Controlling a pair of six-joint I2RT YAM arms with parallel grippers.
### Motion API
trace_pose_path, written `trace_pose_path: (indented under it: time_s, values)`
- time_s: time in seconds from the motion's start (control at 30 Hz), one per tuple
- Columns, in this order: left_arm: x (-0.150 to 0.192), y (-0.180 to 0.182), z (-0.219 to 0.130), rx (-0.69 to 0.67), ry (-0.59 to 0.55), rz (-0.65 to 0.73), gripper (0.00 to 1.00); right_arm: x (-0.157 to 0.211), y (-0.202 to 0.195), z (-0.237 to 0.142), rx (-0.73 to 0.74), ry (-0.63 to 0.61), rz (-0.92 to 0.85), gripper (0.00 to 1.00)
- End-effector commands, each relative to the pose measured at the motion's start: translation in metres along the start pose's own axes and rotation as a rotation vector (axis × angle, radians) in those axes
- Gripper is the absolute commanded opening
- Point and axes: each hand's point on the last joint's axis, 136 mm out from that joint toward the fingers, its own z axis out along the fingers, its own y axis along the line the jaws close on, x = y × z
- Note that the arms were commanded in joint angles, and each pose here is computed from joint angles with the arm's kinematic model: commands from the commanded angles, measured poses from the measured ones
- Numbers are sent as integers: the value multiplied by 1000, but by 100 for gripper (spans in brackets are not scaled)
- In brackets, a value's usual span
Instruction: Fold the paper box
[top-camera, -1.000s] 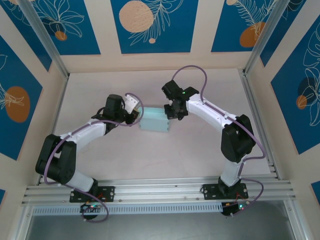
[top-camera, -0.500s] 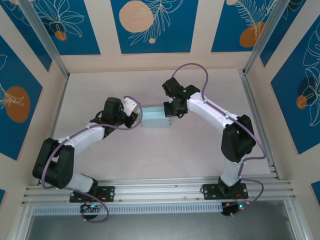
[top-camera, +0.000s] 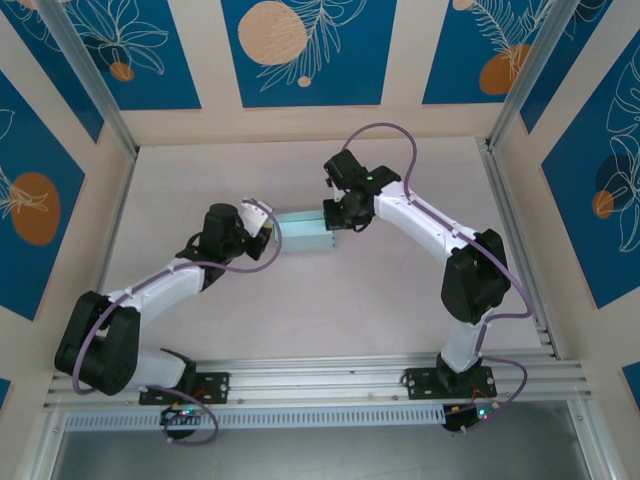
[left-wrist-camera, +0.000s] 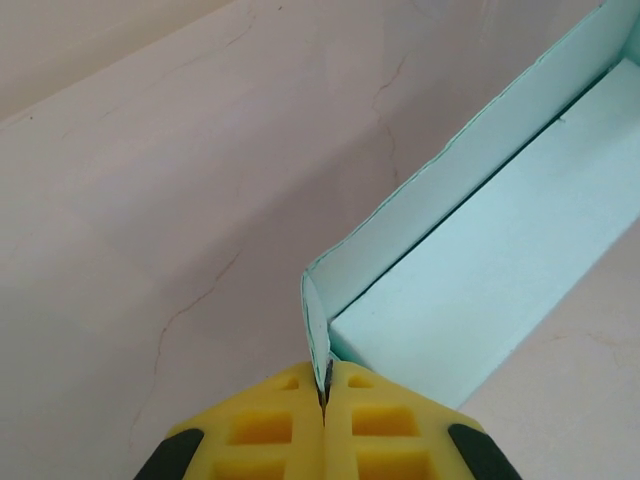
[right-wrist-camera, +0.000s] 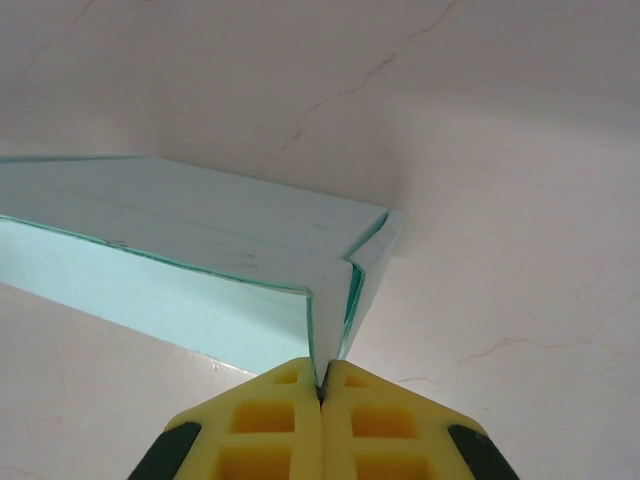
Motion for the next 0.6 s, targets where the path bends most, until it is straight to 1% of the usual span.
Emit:
trace_pose_path:
  time_s: [0.0, 0.3, 0.4, 0.57]
  values:
    - [-8, -14, 2, 29, -29, 46, 0, -8, 27, 1, -122, -5, 11, 0]
    - [-7, -17, 6, 30, -26, 54, 0, -11, 36, 4, -169, -2, 20, 0]
    - [-7, -17, 7, 27, -26, 55, 0, -10, 35, 6, -159, 2, 21, 0]
    - [-5, -13, 7, 7, -10, 53, 0, -1, 20, 19, -81, 34, 23, 0]
